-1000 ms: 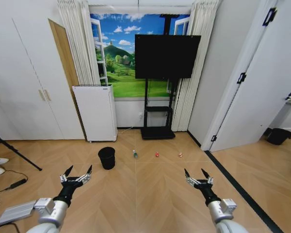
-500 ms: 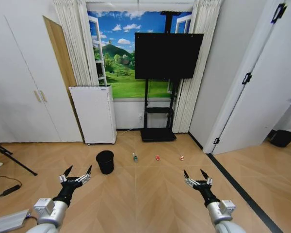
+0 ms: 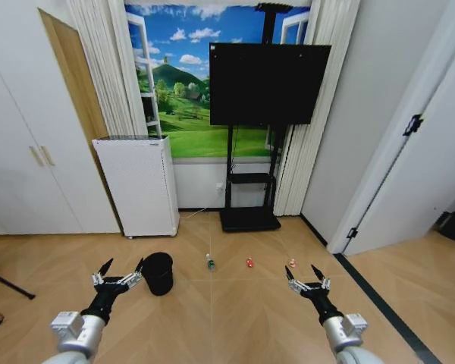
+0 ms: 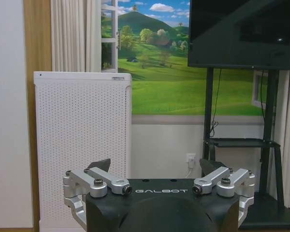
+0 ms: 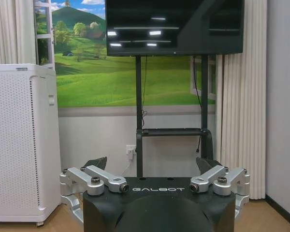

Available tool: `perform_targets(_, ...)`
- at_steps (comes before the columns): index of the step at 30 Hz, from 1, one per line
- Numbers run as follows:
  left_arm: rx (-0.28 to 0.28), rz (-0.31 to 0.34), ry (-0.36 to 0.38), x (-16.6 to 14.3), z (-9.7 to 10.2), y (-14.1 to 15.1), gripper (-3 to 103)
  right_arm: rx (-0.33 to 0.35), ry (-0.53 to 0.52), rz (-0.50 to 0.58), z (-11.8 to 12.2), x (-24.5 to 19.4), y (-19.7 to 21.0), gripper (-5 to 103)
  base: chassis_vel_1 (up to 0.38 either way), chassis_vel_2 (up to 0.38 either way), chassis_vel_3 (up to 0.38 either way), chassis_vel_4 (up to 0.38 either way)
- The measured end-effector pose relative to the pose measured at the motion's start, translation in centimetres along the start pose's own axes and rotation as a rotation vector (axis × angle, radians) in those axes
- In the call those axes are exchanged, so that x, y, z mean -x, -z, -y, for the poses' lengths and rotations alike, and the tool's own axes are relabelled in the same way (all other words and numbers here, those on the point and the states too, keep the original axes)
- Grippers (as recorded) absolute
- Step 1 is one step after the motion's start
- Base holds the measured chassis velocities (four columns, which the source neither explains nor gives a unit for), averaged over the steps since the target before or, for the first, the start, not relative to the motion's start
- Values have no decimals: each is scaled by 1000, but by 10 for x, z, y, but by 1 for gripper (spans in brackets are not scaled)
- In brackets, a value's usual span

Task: Pick up the trash bin and place the garbage on the floor into it.

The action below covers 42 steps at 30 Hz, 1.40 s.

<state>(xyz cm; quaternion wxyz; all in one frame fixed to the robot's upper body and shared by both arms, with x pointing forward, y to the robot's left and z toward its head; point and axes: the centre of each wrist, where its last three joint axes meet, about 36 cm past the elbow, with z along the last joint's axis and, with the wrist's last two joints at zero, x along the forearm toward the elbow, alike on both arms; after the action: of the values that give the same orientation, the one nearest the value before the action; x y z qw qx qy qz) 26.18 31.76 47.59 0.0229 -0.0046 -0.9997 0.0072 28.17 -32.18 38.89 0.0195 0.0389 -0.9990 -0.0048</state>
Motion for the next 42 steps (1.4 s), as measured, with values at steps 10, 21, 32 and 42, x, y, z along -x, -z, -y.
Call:
perform_targets(10, 5, -2, 2, -1, 1, 1, 100, -5, 4, 1, -1, -2, -3, 100, -354, 347, 357, -354)
perform_targets(21, 1, -3, 11, -1, 0, -2, 100, -30, -10, -6, -6, 1, -6, 100, -351, 351, 341, -339)
perform_targets(32, 8, -17, 17, -4, 2, 0, 100, -35, -26, -30, -7, -2, -12, 100, -95, 103, 61, -64)
perform_targets(42, 17, -19, 18, -6, 3, 1, 100, -26, -30, -30, -9, -6, -15, 100, 37, -22, -15, 26)
